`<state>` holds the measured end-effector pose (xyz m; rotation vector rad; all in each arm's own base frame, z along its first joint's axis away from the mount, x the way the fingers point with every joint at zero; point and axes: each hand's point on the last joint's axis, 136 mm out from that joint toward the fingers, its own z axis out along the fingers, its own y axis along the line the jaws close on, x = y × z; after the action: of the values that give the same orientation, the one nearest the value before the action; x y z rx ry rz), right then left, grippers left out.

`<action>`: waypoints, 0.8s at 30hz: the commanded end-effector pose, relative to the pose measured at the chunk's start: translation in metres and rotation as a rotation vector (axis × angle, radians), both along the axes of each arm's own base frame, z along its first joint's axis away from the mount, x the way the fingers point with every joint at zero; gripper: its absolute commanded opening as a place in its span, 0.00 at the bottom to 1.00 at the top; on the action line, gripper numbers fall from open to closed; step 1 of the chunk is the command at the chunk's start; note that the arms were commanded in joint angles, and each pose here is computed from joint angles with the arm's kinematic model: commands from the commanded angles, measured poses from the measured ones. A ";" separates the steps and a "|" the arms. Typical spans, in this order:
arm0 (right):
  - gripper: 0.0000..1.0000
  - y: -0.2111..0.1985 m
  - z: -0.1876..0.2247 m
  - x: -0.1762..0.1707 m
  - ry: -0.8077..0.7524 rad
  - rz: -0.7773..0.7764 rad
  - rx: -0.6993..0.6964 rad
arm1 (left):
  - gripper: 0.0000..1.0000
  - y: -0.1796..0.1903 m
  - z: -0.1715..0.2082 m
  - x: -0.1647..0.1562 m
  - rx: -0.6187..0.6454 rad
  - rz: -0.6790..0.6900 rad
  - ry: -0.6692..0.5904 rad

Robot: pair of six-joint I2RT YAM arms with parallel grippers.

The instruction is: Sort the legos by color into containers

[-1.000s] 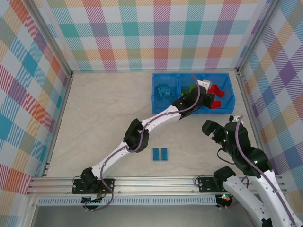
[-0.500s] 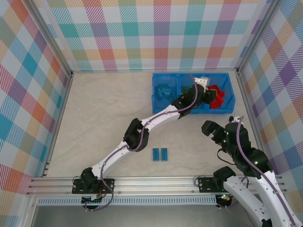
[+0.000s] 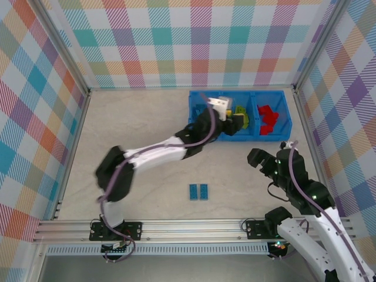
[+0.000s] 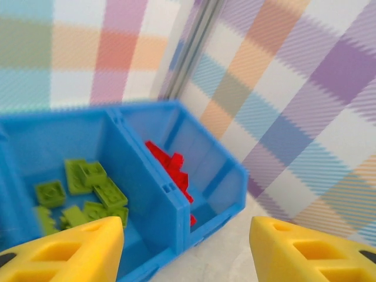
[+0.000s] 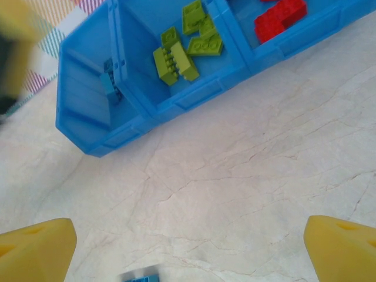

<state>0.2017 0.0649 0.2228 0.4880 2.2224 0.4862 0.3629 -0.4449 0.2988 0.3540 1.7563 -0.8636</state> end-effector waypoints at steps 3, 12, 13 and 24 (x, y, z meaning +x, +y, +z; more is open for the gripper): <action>1.00 0.050 -0.025 0.024 0.115 0.185 0.027 | 0.63 0.100 0.064 -0.068 0.086 0.023 -0.170; 1.00 0.129 -0.105 0.005 0.389 0.400 -0.016 | 0.66 0.240 0.008 -0.158 0.384 0.049 -0.072; 1.00 0.136 -0.113 -0.002 0.423 0.424 -0.025 | 0.66 0.249 0.001 -0.168 0.416 0.024 -0.073; 0.82 0.190 -0.168 -0.046 0.597 0.581 -0.110 | 1.00 0.256 -0.053 -0.229 0.607 -0.335 -0.177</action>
<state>0.1563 0.2423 0.0583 -0.1102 2.9546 0.5290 0.1433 -0.1876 0.2647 0.9700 1.7976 -0.5188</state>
